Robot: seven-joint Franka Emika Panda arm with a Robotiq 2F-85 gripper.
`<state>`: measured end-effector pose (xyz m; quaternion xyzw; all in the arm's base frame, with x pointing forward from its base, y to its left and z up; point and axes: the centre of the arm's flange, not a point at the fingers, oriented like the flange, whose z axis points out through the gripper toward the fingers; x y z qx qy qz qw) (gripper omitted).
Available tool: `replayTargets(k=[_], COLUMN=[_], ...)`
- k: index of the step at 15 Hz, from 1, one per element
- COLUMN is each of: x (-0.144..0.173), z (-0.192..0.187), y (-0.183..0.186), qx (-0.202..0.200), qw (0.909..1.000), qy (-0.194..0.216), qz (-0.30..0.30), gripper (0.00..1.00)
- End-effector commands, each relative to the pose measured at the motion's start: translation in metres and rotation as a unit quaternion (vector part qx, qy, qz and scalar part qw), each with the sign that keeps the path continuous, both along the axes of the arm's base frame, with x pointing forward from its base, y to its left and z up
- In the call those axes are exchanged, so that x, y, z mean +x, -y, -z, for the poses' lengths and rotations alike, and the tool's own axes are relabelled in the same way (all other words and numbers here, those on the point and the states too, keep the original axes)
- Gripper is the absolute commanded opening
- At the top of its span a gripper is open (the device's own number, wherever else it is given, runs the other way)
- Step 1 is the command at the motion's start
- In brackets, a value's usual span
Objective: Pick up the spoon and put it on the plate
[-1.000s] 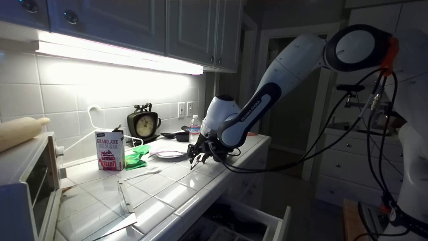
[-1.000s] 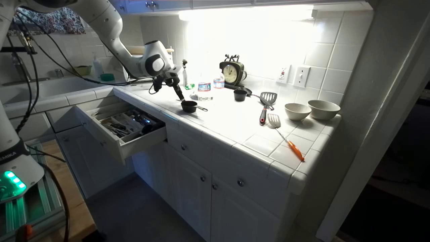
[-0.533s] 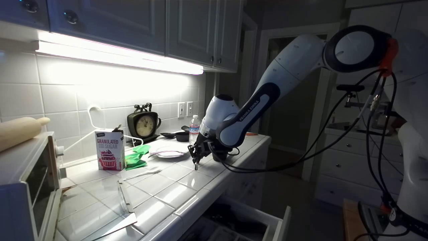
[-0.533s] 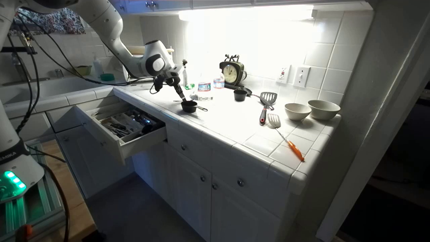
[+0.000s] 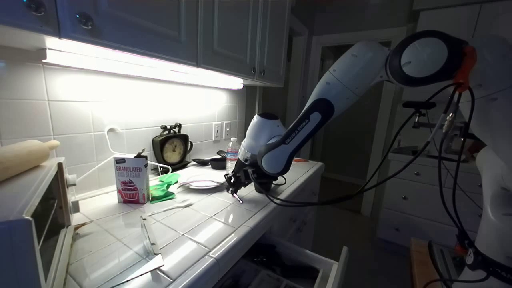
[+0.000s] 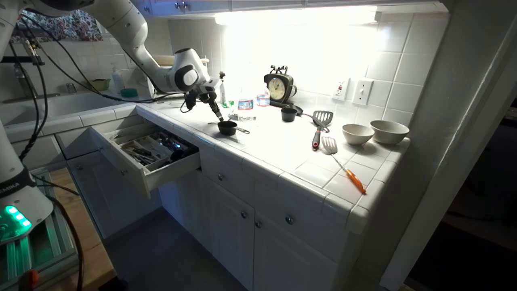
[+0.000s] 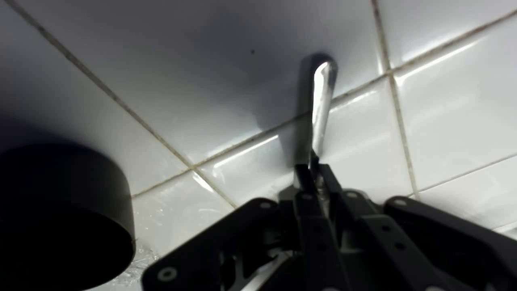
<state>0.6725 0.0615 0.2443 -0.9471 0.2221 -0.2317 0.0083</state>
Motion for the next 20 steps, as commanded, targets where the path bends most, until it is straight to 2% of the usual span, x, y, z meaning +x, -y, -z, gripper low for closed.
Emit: replayTargets(k=[1,12,20], x=[-0.001,-0.010,-0.020], z=[-0.005,-0.014,-0.043], y=[-0.003,-0.003,0.001], qx=[0.003,-0.014,-0.052], qw=[1.0000,0.9997,0.9973], qy=[-0.007,-0.013,-0.007], qz=[-0.004,-0.018,-0.051], gripper=[0.02,0.02,0.02])
